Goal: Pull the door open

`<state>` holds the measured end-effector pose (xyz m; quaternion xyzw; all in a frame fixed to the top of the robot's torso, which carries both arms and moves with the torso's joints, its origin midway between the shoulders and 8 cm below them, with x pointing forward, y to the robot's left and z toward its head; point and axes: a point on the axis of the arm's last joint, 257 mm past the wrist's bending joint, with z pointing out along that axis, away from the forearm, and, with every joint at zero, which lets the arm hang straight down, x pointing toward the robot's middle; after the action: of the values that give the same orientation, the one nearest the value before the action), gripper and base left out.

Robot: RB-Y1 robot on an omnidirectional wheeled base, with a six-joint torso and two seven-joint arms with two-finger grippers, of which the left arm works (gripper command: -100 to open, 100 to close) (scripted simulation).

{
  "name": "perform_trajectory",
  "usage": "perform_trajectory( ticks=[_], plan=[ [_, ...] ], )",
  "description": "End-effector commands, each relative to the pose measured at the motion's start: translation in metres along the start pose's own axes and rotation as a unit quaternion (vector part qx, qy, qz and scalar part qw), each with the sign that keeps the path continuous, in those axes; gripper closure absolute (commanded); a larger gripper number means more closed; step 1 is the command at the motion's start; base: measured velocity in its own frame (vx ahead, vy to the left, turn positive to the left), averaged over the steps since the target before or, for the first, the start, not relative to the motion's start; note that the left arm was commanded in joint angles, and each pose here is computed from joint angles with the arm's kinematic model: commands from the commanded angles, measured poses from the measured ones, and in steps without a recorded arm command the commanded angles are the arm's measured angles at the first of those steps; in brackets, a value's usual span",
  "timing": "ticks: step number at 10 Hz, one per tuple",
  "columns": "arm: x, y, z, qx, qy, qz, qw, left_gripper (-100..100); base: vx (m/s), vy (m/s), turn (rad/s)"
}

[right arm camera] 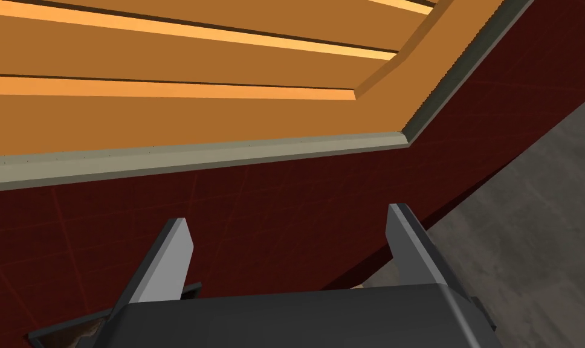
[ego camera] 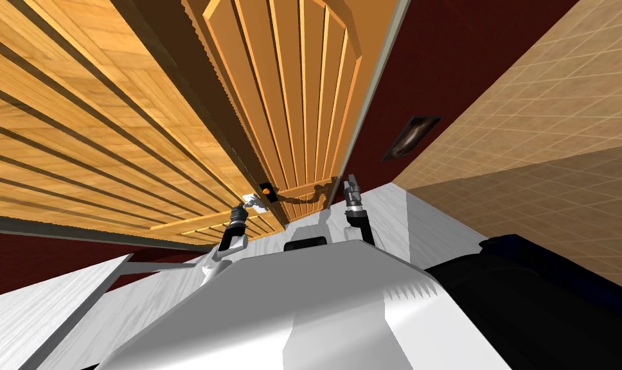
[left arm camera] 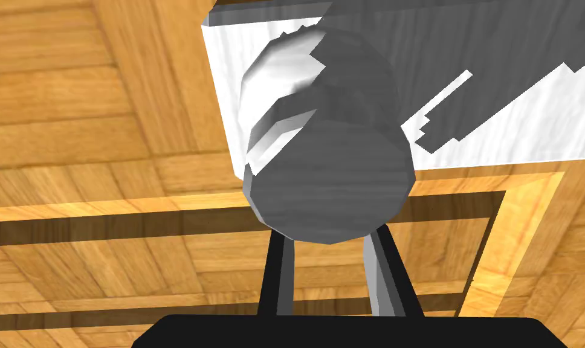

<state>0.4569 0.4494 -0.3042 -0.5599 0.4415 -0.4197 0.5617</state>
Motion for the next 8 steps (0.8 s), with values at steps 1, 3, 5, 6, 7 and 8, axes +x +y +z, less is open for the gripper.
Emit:
perform_trajectory(
  ticks=[1, 3, 5, 6, 7, 8],
  plan=[
    [-0.012, 0.008, -0.0064, -0.012, -0.007, 0.004, 0.9999, 100, -0.216, 0.062, 0.073],
    [-0.002, 0.005, -0.0070, -0.008, 0.005, 0.001, 1.0000, -100, -0.228, 0.043, -0.055],
    [0.015, 0.000, -0.0077, -0.001, 0.021, -0.003, 0.9998, -100, -0.199, -0.036, -0.097],
    [0.024, -0.003, -0.0083, 0.002, 0.030, -0.006, 0.9995, -100, -0.176, -0.040, -0.092],
    [0.031, -0.006, -0.0090, 0.005, 0.038, -0.009, 0.9992, -100, -0.173, -0.065, -0.078],
    [0.038, -0.008, -0.0096, 0.007, 0.044, -0.011, 0.9989, -100, -0.187, -0.070, -0.054]
  ],
)
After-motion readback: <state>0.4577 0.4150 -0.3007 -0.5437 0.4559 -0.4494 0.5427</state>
